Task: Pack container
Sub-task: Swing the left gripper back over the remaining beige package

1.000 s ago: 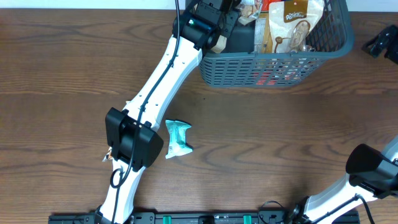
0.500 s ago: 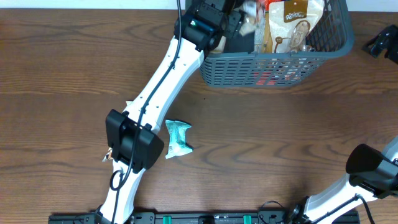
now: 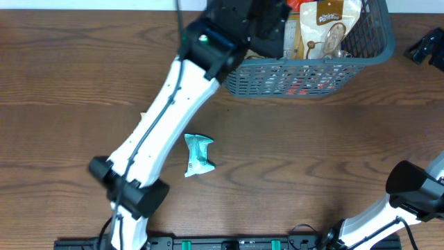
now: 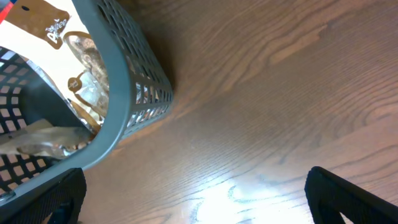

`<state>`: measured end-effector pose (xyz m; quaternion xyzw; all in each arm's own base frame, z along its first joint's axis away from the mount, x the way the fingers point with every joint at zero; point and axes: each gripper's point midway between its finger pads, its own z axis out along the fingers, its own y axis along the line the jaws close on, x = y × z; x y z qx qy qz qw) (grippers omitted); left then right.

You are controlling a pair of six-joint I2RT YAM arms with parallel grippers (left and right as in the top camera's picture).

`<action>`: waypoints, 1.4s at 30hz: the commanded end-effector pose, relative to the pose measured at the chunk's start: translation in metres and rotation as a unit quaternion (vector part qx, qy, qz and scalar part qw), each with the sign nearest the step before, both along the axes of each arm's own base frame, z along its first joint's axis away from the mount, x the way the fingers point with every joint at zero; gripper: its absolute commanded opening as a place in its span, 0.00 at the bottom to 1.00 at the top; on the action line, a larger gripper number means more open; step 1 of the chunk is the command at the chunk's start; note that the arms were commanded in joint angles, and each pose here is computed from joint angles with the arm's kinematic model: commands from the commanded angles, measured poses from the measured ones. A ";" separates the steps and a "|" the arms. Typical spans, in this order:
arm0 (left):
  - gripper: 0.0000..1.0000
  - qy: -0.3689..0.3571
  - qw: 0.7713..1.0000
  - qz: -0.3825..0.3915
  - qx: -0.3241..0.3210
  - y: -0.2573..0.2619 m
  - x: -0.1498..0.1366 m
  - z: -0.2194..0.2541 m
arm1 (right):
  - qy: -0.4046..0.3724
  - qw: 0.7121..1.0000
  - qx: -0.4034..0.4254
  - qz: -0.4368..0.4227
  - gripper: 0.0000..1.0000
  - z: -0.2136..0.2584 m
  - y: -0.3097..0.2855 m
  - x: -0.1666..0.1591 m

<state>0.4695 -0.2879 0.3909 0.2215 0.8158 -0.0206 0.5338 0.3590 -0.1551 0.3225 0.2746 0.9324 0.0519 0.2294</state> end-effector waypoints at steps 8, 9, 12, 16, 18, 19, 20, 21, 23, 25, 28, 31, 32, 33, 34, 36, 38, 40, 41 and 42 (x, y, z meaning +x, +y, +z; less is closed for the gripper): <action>0.99 0.010 0.991 0.105 0.084 0.139 -0.117 0.070 | 0.001 1.000 0.001 0.013 0.99 -0.001 0.004 0.001; 0.99 0.032 0.989 0.107 0.101 0.153 -0.132 0.064 | 0.001 1.000 0.001 0.013 0.99 -0.001 0.004 0.001; 0.99 0.113 0.976 0.142 0.121 0.195 -0.175 0.039 | 0.001 1.000 0.001 0.013 0.99 -0.001 0.004 0.001; 0.99 0.172 0.967 0.157 0.103 0.215 -0.207 0.022 | -0.001 1.000 0.001 0.012 0.99 -0.001 0.004 0.002; 0.99 0.185 0.967 0.144 0.096 0.213 -0.215 0.018 | -0.001 1.000 0.000 0.012 0.99 -0.001 0.004 0.002; 0.99 0.188 0.967 0.145 0.094 0.214 -0.216 0.017 | -0.001 1.000 0.000 0.012 0.99 -0.001 0.004 0.002; 0.99 0.192 0.966 0.144 0.095 0.214 -0.217 0.015 | -0.001 1.000 0.000 0.012 0.99 -0.001 0.004 0.002; 0.99 0.195 0.965 0.144 0.097 0.214 -0.217 0.013 | -0.001 1.000 0.000 0.013 0.99 -0.001 0.004 0.002; 0.98 0.203 0.962 0.148 0.103 0.216 -0.216 0.007 | -0.002 1.000 0.000 0.013 0.99 0.000 0.003 0.002; 0.99 0.222 0.955 0.156 0.117 0.220 -0.214 -0.005 | -0.003 1.000 -0.001 0.013 0.99 0.000 0.003 0.003; 0.99 0.267 0.936 0.175 0.146 0.231 -0.212 -0.035 | -0.005 1.000 -0.002 0.012 0.99 0.000 0.002 0.004; 0.99 0.333 0.905 0.195 0.181 0.245 -0.214 -0.077 | -0.007 1.000 -0.004 0.012 0.99 0.001 0.001 0.005; 0.99 0.351 0.895 0.200 0.187 0.248 -0.215 -0.091 | -0.009 1.000 -0.004 0.012 0.99 0.001 0.001 0.005; 0.99 0.371 0.885 0.206 0.190 0.251 -0.215 -0.106 | -0.009 1.000 -0.005 0.012 0.99 0.001 0.001 0.006; 0.99 0.387 0.879 0.207 0.189 0.252 -0.215 -0.119 | -0.010 1.000 -0.005 0.012 0.99 0.002 0.001 0.006; 0.99 0.417 0.867 0.207 0.180 0.253 -0.215 -0.146 | -0.010 1.000 -0.005 0.012 0.99 0.001 0.001 0.006; 0.99 0.441 0.858 0.200 0.170 0.253 -0.215 -0.172 | -0.010 1.000 -0.005 0.012 0.99 0.001 0.001 0.006; 0.98 0.461 0.854 0.186 0.156 0.250 -0.214 -0.194 | -0.010 1.000 -0.005 0.012 0.99 0.001 0.001 0.006; 0.98 0.469 0.853 0.178 0.143 0.247 -0.214 -0.203 | -0.010 1.000 -0.005 0.012 0.99 0.001 0.001 0.006; 0.99 0.477 0.854 0.165 0.126 0.242 -0.213 -0.213 | -0.010 1.000 -0.005 0.012 0.99 0.001 0.001 0.006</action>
